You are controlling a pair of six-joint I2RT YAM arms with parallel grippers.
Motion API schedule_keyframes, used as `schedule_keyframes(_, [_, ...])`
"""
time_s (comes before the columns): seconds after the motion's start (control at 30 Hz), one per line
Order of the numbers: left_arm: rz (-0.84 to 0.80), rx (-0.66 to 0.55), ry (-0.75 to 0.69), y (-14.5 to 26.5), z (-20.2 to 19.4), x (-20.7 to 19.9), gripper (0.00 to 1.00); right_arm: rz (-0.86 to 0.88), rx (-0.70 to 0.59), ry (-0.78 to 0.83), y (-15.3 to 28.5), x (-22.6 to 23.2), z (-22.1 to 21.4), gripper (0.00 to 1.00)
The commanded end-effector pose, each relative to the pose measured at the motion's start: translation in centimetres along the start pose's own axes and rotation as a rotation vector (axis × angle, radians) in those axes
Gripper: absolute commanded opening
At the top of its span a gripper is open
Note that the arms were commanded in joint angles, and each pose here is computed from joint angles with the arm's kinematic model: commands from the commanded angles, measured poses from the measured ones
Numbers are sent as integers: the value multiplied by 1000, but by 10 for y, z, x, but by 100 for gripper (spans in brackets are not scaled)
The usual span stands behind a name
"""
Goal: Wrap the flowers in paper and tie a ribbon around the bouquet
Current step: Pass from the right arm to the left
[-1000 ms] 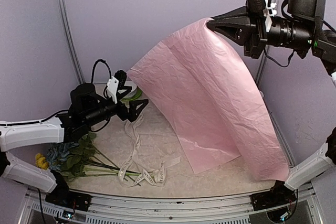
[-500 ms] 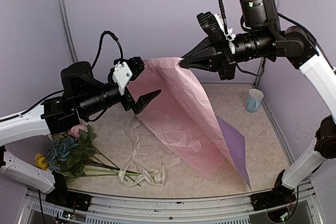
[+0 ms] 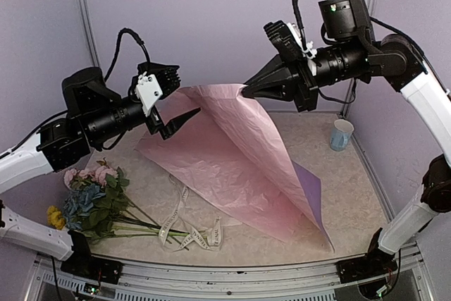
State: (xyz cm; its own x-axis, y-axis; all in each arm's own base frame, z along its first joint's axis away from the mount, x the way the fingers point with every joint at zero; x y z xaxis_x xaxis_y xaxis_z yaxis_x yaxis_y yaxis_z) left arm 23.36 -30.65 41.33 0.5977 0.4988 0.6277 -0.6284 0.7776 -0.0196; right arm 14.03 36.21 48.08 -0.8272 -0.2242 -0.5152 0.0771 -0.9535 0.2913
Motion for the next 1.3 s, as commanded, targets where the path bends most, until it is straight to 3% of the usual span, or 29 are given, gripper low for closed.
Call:
schedule_keyframes(0.0, [-133, -47, 3, 3, 20, -7, 99, 35, -1, 1, -9, 5, -1, 0])
schedule_keyframes(0.1, [-196, 20, 18, -9, 8, -17, 99, 79, -3, 5, -18, 14, -4, 0])
schedule_keyframes(0.33, [-368, -12, 24, 4, 6, -41, 99, 81, 1, 8, -25, 14, -6, 0])
schedule_keyframes(0.47, [-369, 13, 39, 1, -5, -48, 96, 91, -4, 13, -26, 15, -7, 0])
schedule_keyframes(0.53, [-375, 36, 53, -5, -8, -50, 75, 97, -3, 9, -28, 15, -7, 0])
schedule_keyframes(0.6, [-391, 55, 77, -8, -9, -51, 35, 97, 1, 6, -29, 15, -8, 0])
schedule_keyframes(0.63, [-400, 60, 89, -9, -9, -52, 22, 91, -2, 8, -27, 14, -6, 0])
schedule_keyframes(0.73, [-379, 72, 119, -9, -11, -49, 0, 30, 8, -2, -21, 7, -6, 0])
schedule_keyframes(0.77, [-332, 80, 143, -10, -13, -43, 0, -19, 21, -16, -18, -1, -9, 9])
schedule_keyframes(0.8, [-280, 87, 176, -12, -14, -34, 0, -74, 33, -37, -14, -9, -14, 31])
schedule_keyframes(0.87, [-183, 96, 265, -14, -20, -8, 0, -168, 61, -106, -6, -24, -36, 87])
schedule_keyframes(0.9, [-151, 106, 331, -14, -24, 2, 0, -219, 53, -135, 3, -34, -42, 98])
schedule_keyframes(1.1, [20, 143, 505, -12, -53, 52, 0, -392, 75, -262, 69, -55, -108, 100])
schedule_keyframes(1.27, [230, 195, 735, -3, -95, 104, 0, -458, 30, -403, 121, -42, -172, 100])
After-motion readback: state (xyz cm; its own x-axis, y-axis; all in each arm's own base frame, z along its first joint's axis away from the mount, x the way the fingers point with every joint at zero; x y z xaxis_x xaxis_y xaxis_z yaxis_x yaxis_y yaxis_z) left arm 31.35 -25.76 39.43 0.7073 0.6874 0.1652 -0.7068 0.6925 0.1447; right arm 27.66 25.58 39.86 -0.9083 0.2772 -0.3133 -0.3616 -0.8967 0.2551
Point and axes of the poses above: each gripper's point midway between its finger pads, its own y axis back along the fingers, its own x axis along the line the jaws close on, z = x × y, the point moved 1 cm from there along y, back along the fingers, and after that the axes turned 5 degrees about y, right-handed, at the moved point
